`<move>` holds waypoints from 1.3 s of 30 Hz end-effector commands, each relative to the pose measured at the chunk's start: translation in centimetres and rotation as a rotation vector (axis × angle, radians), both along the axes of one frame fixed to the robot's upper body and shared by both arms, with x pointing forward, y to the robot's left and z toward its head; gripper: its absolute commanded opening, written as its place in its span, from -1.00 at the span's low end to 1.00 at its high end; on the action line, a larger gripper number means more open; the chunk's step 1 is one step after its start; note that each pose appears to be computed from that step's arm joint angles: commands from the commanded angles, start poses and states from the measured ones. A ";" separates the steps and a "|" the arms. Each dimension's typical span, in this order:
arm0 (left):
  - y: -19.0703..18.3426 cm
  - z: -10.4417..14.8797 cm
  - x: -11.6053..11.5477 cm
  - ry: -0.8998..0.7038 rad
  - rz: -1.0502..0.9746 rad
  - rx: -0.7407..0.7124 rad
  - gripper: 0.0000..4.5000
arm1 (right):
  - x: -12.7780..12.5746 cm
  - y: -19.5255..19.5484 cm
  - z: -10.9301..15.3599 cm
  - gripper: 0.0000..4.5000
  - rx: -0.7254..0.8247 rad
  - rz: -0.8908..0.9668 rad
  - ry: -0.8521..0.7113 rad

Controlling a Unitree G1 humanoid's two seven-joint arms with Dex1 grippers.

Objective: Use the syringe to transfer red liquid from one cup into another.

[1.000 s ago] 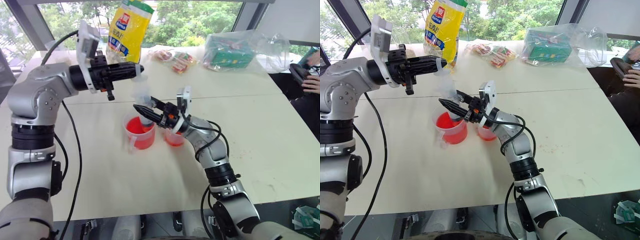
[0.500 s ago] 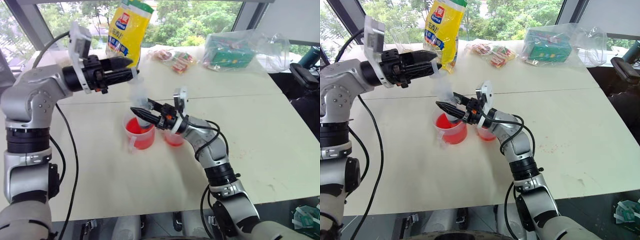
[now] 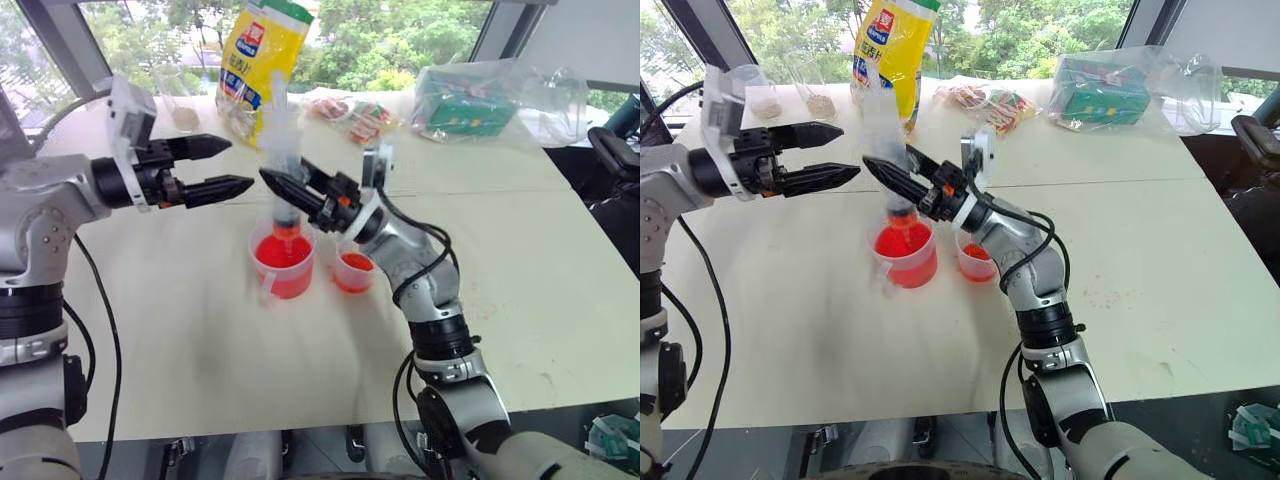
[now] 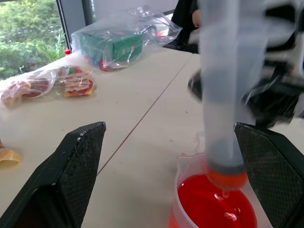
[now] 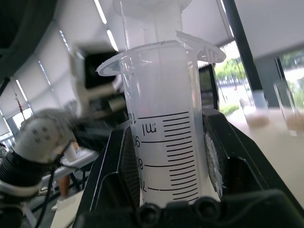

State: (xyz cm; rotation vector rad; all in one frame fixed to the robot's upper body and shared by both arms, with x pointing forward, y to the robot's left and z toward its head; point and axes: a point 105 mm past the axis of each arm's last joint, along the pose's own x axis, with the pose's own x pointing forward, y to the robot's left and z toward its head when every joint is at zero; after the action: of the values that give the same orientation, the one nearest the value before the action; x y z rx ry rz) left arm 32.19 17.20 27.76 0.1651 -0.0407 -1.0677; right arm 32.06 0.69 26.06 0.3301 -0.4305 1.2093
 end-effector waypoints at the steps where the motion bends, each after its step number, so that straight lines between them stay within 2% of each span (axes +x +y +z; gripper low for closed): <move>1: -1.2 1.8 -0.4 -0.063 -0.043 -0.029 0.98 | -0.6 -2.3 4.5 -0.35 0.115 -0.059 -0.085; 4: -2.3 2.1 -0.3 -0.078 -0.080 -0.047 0.98 | -0.7 -4.5 5.9 -0.35 0.138 -0.130 -0.108; 7: -3.1 2.4 -0.2 -0.083 -0.110 -0.061 0.98 | -1.0 -6.0 5.9 -0.35 0.124 -0.183 -0.118; 10: -4.0 2.5 0.0 -0.090 -0.148 -0.069 0.98 | -1.2 -7.5 4.9 -0.35 0.103 -0.240 -0.101; 13: -5.1 3.0 0.2 -0.099 -0.195 -0.085 0.98 | -1.3 -8.5 2.7 -0.35 0.046 -0.301 -0.076; 21: -8.0 3.4 -1.1 -0.086 -0.356 -0.100 0.98 | -1.2 -8.5 -1.3 -0.35 -0.035 -0.353 -0.033; 27: -9.7 4.0 -2.5 -0.081 -0.472 -0.111 0.98 | -1.2 -8.4 -2.2 -0.35 -0.060 -0.366 -0.034; 32: -10.7 5.8 -2.9 -0.106 -0.524 -0.176 0.98 | -1.4 -8.1 -3.2 -0.35 -0.093 -0.361 -0.029; 39: -11.7 5.5 -3.4 -0.093 -0.566 -0.162 0.98 | -1.5 -8.1 -3.5 -0.35 -0.099 -0.363 -0.026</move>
State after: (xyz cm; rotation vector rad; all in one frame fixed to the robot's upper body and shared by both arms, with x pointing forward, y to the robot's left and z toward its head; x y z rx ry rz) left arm 29.55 5.83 32.52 0.0361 -0.2372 -1.5876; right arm 31.17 -7.35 21.46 0.1593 -0.3681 0.8700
